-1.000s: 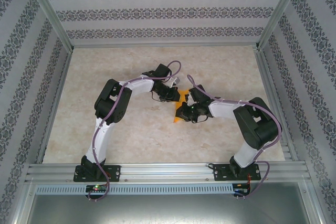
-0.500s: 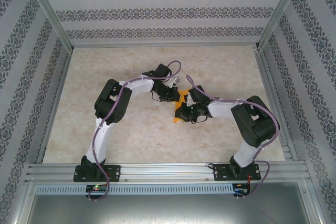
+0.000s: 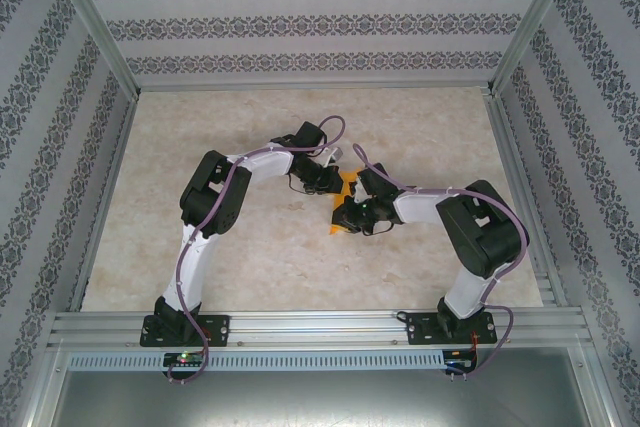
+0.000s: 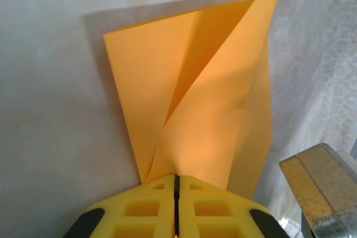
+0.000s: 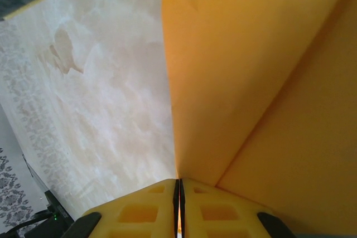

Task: Fold a paper plane with a square sheet of paper (pick it up from the middle)
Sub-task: Fourth fold the wing at the center of the table.

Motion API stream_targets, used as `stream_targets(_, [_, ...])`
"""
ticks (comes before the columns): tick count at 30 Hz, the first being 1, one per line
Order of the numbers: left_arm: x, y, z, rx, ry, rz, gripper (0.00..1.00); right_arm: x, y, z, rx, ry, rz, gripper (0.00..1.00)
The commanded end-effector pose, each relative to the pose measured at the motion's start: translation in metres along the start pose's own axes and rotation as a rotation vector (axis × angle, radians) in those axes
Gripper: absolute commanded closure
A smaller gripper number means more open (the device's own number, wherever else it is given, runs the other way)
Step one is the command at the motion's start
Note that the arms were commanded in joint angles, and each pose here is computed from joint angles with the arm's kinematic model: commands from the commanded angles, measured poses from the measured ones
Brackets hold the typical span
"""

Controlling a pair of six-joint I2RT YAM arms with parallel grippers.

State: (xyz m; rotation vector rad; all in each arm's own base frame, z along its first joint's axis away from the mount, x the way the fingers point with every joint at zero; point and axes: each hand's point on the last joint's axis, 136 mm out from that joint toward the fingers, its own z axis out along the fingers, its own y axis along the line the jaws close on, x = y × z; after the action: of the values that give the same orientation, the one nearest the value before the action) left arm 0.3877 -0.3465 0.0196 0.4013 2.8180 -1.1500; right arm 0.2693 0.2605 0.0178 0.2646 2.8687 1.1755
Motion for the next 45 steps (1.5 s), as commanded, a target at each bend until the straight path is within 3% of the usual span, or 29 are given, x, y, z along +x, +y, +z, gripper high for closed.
stream_targets(1, [0.056, 0.059, 0.036, -0.154, 0.168, -0.101, 0.9, 0.003, 0.006, 0.008, -0.017, 0.023, -0.015, 0.88])
stream_targets(13, [0.057, 0.062, 0.038, -0.161, 0.173, -0.104, 0.9, 0.009, -0.01, 0.011, 0.061, 0.041, -0.013, 0.88])
stream_targets(26, [0.057, 0.064, 0.037, -0.171, 0.178, -0.104, 0.91, 0.01, 0.018, 0.007, -0.052, 0.032, -0.011, 0.88])
stream_targets(37, [0.058, 0.066, 0.038, -0.178, 0.182, -0.104, 0.91, 0.021, -0.009, 0.011, 0.078, 0.058, -0.018, 0.88])
stream_targets(45, [0.058, 0.067, 0.038, -0.178, 0.183, -0.105, 0.91, 0.027, -0.002, 0.016, 0.061, 0.078, -0.033, 0.88])
